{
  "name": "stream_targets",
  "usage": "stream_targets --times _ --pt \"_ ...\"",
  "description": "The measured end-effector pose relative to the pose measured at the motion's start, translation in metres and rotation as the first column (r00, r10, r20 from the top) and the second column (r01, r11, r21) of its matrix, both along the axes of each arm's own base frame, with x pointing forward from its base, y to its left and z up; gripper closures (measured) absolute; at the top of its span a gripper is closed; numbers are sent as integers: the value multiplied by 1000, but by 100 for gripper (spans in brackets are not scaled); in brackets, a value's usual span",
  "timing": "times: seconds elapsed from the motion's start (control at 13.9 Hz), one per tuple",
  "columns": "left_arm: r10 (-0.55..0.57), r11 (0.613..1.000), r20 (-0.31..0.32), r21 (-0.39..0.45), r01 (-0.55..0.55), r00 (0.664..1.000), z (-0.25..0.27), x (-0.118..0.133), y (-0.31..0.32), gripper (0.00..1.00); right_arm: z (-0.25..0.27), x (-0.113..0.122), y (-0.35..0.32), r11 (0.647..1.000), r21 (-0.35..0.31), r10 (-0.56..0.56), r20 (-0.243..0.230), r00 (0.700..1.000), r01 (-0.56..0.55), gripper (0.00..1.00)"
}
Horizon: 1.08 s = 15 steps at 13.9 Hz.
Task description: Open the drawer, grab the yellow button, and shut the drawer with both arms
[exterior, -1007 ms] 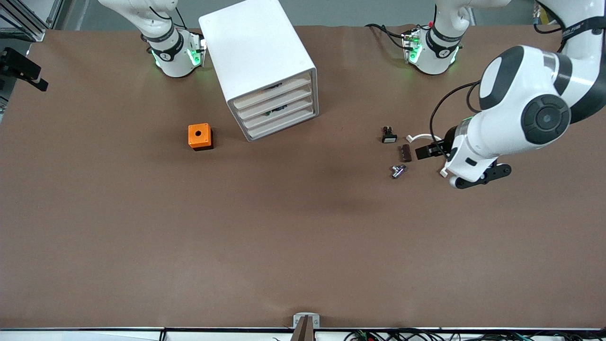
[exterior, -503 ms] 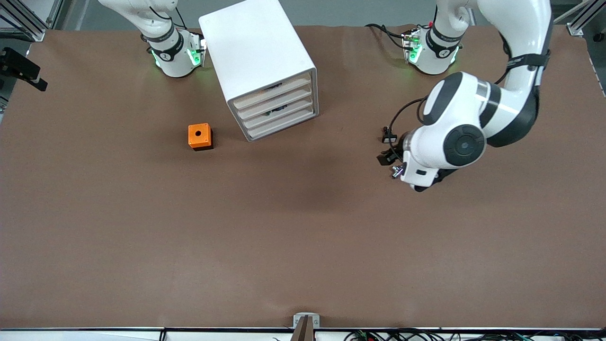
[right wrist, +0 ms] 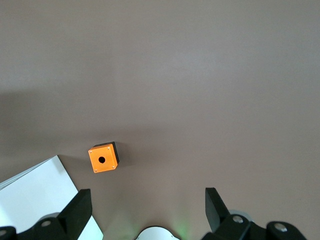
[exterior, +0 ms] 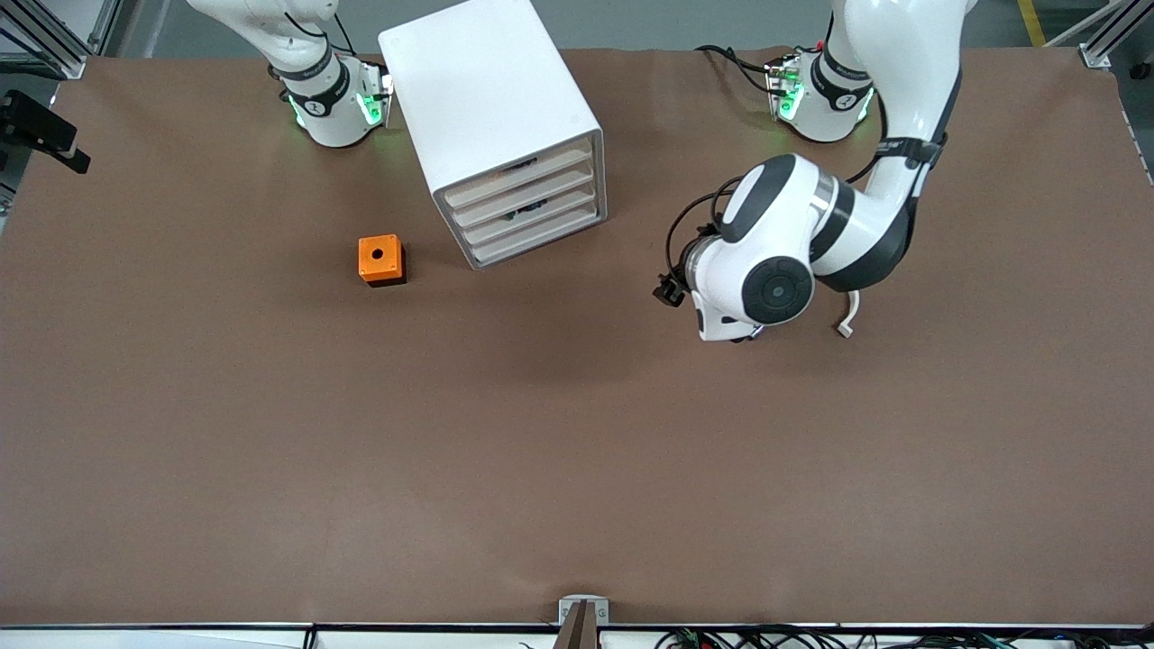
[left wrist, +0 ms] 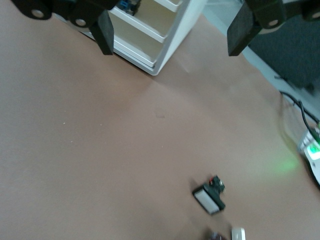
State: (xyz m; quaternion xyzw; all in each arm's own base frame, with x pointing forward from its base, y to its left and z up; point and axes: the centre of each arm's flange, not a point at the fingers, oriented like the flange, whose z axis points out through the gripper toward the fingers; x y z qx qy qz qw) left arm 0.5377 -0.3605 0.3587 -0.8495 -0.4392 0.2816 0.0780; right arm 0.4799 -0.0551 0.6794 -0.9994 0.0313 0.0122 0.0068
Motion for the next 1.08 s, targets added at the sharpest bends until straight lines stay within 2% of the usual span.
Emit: stream_targets --times 0.07,0.22,0.43,0.65,0.86,1.08 --pt "12 1000 -29 19 -11 1000 -7 -4 -7 0 0 0 0 1000 0 0 0 1000 0 0" --pt "39 998 -137 47 -33 990 -13 -20 -20 0 0 0 0 1000 0 0 0 1000 0 0" --pt "146 989 -286 53 -136 947 -13 -33 -38 0 0 0 0 1000 0 0 0 1000 0 0" --pt "276 961 -371 105 -255 887 -21 -32 -52 0 0 0 -2 1000 1 -3 -1 1000 3 0" --pt "393 919 -466 168 -357 793 -31 -30 -67 0 0 0 -2 1000 1 -3 -1 1000 3 0" --pt "468 883 -520 243 -402 715 -40 -33 -79 0 0 0 -2 1000 1 -3 0 1000 3 0"
